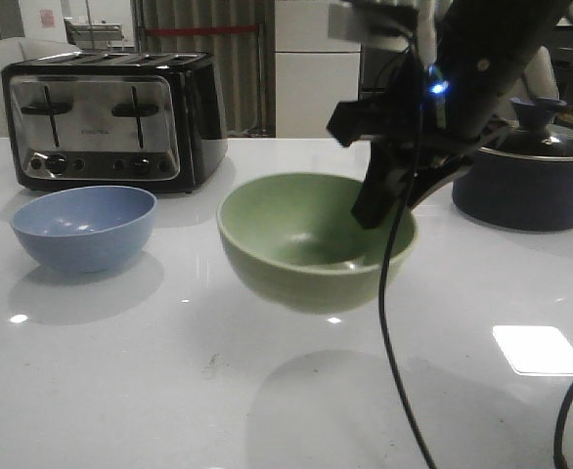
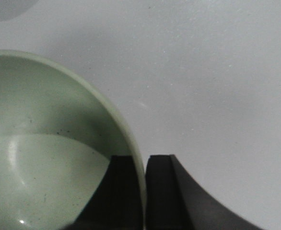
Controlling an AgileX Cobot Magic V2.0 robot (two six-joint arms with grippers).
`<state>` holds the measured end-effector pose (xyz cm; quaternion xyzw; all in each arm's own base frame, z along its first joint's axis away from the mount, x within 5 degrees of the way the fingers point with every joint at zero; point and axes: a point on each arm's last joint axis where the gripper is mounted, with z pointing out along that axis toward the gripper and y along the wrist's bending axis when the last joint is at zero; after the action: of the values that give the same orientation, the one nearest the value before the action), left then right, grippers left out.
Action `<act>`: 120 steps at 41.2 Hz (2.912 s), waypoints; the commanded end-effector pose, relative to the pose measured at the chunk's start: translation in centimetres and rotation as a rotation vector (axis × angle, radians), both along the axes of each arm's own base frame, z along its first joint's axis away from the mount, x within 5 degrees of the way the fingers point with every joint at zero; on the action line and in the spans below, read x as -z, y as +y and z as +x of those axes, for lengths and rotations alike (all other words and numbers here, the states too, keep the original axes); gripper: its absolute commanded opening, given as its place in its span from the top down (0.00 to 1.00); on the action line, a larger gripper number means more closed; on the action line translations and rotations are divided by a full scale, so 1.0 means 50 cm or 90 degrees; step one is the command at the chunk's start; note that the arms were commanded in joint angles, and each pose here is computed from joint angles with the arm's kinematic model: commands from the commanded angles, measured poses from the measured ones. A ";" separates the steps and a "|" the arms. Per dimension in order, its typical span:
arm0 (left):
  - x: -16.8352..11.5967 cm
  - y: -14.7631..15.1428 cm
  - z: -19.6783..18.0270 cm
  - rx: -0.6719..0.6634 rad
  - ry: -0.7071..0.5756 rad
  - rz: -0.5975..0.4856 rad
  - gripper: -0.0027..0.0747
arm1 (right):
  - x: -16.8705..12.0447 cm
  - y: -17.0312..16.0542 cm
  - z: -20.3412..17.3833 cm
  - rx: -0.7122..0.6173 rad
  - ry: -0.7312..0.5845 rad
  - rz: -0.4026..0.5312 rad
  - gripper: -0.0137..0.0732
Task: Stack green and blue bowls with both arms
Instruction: 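Carry the green bowl toward the table center and lower it down, then open the right gripper and withdraw it away from the green bowl, then move the left gripper down to the rim of the light blue bowl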
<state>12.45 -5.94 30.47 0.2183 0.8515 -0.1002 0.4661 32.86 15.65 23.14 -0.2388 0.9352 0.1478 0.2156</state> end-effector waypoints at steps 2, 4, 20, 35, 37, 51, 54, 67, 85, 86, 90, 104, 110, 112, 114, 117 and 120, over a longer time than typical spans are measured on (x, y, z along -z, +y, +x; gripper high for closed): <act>-0.029 -0.006 0.007 0.003 -0.056 -0.034 0.26 | -0.014 0.023 0.015 0.013 -0.033 0.041 0.71; -0.029 -0.006 0.007 0.003 -0.056 -0.034 0.26 | 0.000 0.030 0.020 0.022 -0.022 0.052 0.70; -0.029 -0.006 0.007 0.003 -0.056 -0.034 0.26 | 0.036 0.037 0.039 0.040 -0.024 0.052 0.30; -0.029 -0.006 0.007 0.003 -0.056 -0.034 0.26 | -0.081 0.014 -0.026 0.001 -0.116 0.064 0.28; -0.029 -0.006 0.007 0.003 -0.056 -0.034 0.26 | -0.098 0.007 -0.045 -0.012 -0.138 0.054 0.28; -0.012 -0.006 0.006 0.003 -0.041 -0.027 0.26 | -0.135 -0.066 -0.210 -0.007 -0.168 0.047 0.28; -0.012 -0.006 0.006 0.003 -0.041 -0.027 0.26 | -0.131 -0.084 -0.238 0.010 -0.169 0.042 0.28; -0.012 -0.006 0.006 0.003 -0.041 -0.028 0.26 | -0.100 -0.142 -0.319 0.056 -0.165 -0.008 0.28; -0.026 -0.014 0.022 0.005 0.029 0.007 0.26 | -0.100 -0.151 -0.332 0.051 -0.172 -0.020 0.28; -0.026 -0.015 0.027 0.005 0.044 0.018 0.26 | -0.100 -0.151 -0.332 0.051 -0.172 -0.020 0.28; -0.030 -0.022 0.051 0.003 0.079 0.056 0.26 | -0.100 -0.151 -0.332 0.051 -0.172 -0.020 0.28; -0.017 -0.005 0.209 -0.131 0.182 0.072 0.26 | -0.100 -0.151 -0.332 0.051 -0.172 -0.020 0.28; 0.001 0.024 0.291 -0.197 0.251 0.044 0.26 | -0.100 -0.151 -0.332 0.051 -0.172 -0.020 0.28; 0.006 0.032 0.315 -0.211 0.262 0.038 0.26 | -0.100 -0.151 -0.332 0.051 -0.172 -0.020 0.28; 0.013 0.037 0.343 -0.220 0.271 0.037 0.26 | -0.100 -0.151 -0.332 0.051 -0.172 -0.020 0.28; 0.019 0.041 0.381 -0.229 0.276 0.037 0.26 | -0.100 -0.151 -0.332 0.051 -0.172 -0.020 0.28; 0.031 0.039 0.416 -0.231 0.284 0.038 0.26 | -0.100 -0.151 -0.332 0.051 -0.172 -0.020 0.28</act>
<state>31.68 -3.86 27.26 0.0596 0.9712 -0.0264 0.2292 15.96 8.03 26.78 -0.2235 0.9228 0.0873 0.3014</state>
